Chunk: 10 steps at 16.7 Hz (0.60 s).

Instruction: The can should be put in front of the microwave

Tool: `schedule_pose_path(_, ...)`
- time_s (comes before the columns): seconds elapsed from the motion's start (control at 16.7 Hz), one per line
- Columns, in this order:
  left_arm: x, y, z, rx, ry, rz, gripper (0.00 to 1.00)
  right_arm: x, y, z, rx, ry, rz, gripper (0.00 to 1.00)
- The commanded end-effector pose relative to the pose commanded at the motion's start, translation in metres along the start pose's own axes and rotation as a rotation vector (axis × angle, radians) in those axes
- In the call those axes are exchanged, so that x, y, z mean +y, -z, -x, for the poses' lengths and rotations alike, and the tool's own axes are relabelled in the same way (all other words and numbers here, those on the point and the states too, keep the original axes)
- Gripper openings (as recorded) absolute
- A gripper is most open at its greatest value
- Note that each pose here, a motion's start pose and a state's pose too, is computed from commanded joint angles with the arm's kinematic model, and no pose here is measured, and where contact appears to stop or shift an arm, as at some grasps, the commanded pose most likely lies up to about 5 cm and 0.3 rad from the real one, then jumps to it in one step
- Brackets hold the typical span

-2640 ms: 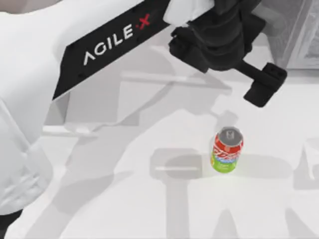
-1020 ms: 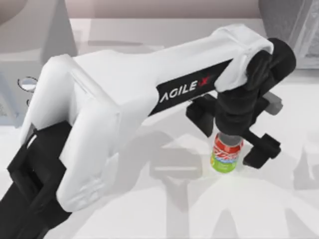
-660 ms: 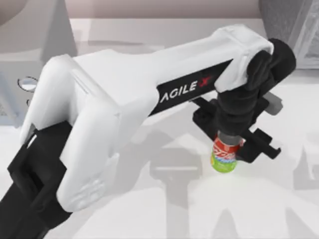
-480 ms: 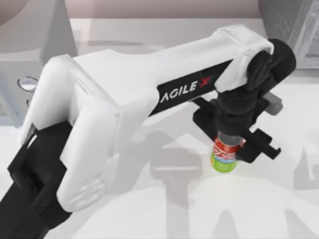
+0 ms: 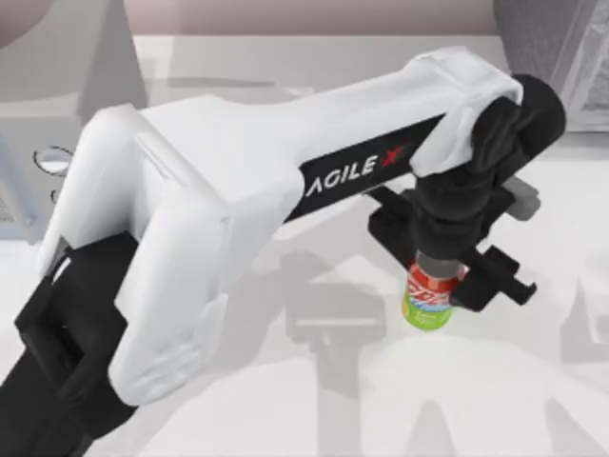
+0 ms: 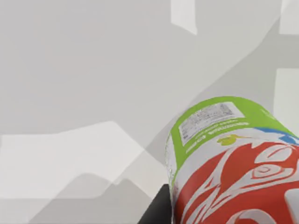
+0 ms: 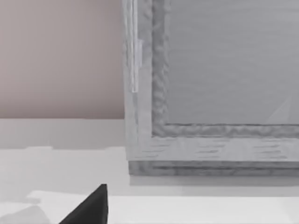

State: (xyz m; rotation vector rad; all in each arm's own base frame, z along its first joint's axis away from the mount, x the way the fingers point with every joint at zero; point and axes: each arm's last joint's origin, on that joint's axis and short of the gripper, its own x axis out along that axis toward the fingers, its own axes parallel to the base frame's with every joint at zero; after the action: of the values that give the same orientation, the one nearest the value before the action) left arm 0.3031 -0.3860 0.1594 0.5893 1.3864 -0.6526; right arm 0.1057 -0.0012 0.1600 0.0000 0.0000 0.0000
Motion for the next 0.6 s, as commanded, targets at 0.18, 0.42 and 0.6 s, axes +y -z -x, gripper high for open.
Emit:
schedule_pose_path(0.18,0.000,0.000,0.001,-0.002,0.001,-0.001,0.00,0.000,0.000,0.000,0.000,0.000,0.000,1.00)
schedule_pose_path(0.42,0.000,-0.004,0.023,-0.008,0.000,0.001,0.00,0.000,0.000,0.000,0.000,0.000,0.000,1.00)
schedule_pose_path(0.6,0.001,-0.004,0.039,-0.002,0.000,0.001,0.00,0.000,0.000,0.000,0.000,0.000,0.000,1.00)
